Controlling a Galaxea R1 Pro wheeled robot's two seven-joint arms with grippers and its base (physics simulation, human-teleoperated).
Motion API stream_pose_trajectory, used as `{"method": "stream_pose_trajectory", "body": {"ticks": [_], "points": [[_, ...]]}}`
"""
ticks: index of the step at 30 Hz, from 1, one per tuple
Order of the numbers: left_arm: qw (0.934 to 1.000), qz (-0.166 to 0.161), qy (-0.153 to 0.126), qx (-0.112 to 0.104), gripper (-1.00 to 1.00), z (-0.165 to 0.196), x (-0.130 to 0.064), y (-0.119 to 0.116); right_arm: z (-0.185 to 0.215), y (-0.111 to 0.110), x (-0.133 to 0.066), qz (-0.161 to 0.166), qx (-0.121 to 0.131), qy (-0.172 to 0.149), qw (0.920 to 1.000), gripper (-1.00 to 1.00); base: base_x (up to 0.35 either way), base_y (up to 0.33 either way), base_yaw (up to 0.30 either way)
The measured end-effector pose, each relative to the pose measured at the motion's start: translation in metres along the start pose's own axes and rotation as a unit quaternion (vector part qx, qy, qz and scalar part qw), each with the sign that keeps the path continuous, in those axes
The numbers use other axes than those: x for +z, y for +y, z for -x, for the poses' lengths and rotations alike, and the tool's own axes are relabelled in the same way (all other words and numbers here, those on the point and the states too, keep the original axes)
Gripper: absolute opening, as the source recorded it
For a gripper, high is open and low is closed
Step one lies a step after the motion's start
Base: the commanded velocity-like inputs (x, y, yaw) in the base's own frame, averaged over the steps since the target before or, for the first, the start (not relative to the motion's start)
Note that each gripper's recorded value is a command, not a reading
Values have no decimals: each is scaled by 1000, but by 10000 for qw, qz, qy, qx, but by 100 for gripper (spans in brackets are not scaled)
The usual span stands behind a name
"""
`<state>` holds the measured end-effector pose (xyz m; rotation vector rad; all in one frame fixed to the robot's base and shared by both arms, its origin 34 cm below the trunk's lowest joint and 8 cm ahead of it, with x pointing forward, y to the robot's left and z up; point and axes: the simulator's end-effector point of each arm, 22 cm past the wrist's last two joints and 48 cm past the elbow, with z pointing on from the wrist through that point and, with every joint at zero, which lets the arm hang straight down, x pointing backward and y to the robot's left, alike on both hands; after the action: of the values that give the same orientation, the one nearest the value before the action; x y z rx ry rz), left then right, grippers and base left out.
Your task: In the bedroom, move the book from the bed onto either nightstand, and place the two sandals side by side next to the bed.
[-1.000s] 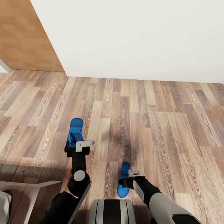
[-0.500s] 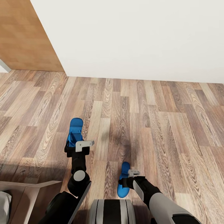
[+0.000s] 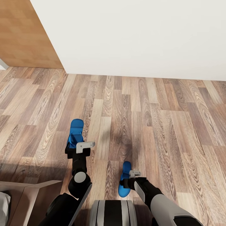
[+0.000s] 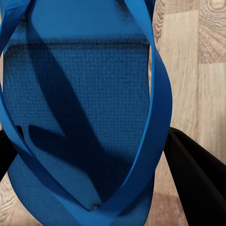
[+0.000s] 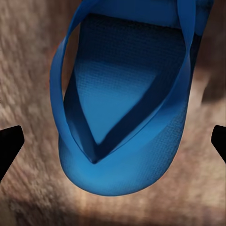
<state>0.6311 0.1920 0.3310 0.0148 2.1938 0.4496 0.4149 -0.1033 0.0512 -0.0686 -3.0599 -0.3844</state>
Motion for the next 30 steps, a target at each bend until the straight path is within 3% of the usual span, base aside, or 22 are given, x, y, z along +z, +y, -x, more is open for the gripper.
{"method": "stream_pose_trajectory", "body": {"ticks": [30], "points": [[9999,46,93,34,-100,-11,3,-1,2,-2,6,-3,16,-16,10000,100,0,0,0]]}}
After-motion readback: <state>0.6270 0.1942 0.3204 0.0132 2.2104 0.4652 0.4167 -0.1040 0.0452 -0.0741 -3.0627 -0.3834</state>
